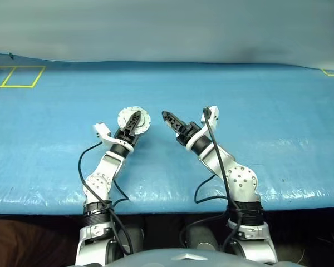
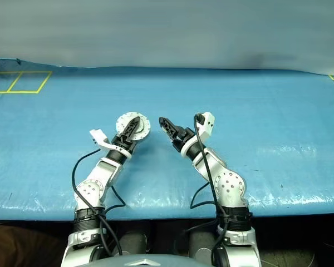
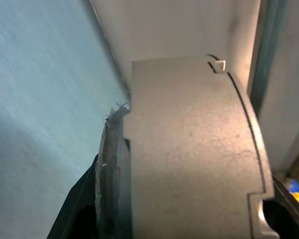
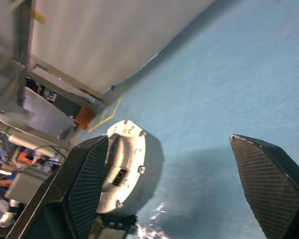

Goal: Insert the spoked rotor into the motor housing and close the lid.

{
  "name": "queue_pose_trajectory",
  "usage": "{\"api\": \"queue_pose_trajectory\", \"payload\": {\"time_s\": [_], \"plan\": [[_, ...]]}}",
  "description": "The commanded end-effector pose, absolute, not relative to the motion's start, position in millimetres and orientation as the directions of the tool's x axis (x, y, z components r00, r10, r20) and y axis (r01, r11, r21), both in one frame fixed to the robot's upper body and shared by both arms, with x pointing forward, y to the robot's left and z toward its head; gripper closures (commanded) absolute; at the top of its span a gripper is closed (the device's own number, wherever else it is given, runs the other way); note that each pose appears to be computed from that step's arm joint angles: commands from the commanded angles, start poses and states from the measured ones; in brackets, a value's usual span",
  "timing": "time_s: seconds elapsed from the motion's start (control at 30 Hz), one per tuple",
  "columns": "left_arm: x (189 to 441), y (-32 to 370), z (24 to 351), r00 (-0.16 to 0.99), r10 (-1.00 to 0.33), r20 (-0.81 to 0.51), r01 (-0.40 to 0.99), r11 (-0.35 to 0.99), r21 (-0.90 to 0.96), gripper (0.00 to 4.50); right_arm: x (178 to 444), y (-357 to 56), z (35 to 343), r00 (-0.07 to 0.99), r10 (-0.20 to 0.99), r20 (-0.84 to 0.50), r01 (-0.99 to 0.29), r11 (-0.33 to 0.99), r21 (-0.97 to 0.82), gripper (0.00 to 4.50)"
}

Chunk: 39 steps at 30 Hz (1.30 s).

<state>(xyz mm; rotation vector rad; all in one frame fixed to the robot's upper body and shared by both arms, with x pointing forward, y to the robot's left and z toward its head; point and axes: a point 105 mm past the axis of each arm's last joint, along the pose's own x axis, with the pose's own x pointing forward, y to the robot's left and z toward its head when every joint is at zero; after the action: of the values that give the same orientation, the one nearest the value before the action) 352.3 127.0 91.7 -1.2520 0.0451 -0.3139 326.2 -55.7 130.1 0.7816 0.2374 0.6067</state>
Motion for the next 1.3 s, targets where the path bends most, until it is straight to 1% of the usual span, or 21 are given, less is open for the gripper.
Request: {"api": "queue_pose_trajectory", "payload": {"time_s": [0.03,0.1,0.23,0.3,0.47,0.6,0.8,0.87,0.9,1.0,1.03,1.3], "plan": [[357.4,157.5,121.1,0.971,-0.103,0.215,0.237,0.353,-0.905,1.93,310.7,-46.4,146.2,0.744,0.658,0.112,-0.530,0.480,0.699,0.39],[360.6,177.2,120.1,0.983,-0.019,0.182,0.173,0.422,-0.890,1.93,307.1,-46.4,139.7,0.735,0.672,0.085,-0.538,0.502,0.677,0.39],[363.2,207.8,116.6,0.985,0.114,0.128,0.048,0.532,-0.845,1.93,304.1,-48.0,120.0,0.739,0.674,-0.019,-0.535,0.603,0.592,0.39],[363.8,218.2,115.1,0.981,0.155,0.118,0.011,0.561,-0.828,1.93,302.1,-46.2,118.4,0.733,0.680,-0.024,-0.542,0.605,0.583,0.39],[368.1,238.7,107.7,0.973,0.218,0.079,-0.070,0.602,-0.795,1.93,296.7,-41.1,118.6,0.709,0.705,-0.031,-0.592,0.618,0.517,0.39],[370.0,250.8,91.0,0.967,0.256,0.008,-0.164,0.641,-0.750,1.93,296.3,-40.5,116.5,0.706,0.706,-0.044,-0.599,0.630,0.495,0.39],[364.8,255.7,72.5,0.962,0.270,-0.045,-0.212,0.631,-0.746,1.93,293.1,-38.1,111.7,0.691,0.720,-0.067,-0.621,0.638,0.455,0.39],[362.0,256.6,69.8,0.961,0.272,-0.048,-0.219,0.644,-0.733,1.28,292.7,-38.0,109.9,0.691,0.719,-0.070,-0.617,0.638,0.461,0.36],[360.8,257.0,68.6,0.961,0.273,-0.050,-0.221,0.646,-0.730,1.07,292.3,-37.9,109.3,0.689,0.721,-0.070,-0.618,0.635,0.464,0.36],[356.8,265.2,64.9,0.949,0.308,-0.069,-0.259,0.636,-0.727,0.15,290.5,-35.6,107.2,0.675,0.734,-0.076,-0.630,0.626,0.460,0.36],[355.2,269.3,64.2,0.942,0.327,-0.075,-0.277,0.631,-0.725,0.03,289.5,-34.8,106.5,0.667,0.741,-0.078,-0.637,0.622,0.457,0.36],[340.7,291.3,86.4,0.916,0.401,0.025,-0.246,0.608,-0.755,0.03,288.6,-31.3,102.3,0.639,0.763,-0.092,-0.659,0.606,0.445,0.36]]}}
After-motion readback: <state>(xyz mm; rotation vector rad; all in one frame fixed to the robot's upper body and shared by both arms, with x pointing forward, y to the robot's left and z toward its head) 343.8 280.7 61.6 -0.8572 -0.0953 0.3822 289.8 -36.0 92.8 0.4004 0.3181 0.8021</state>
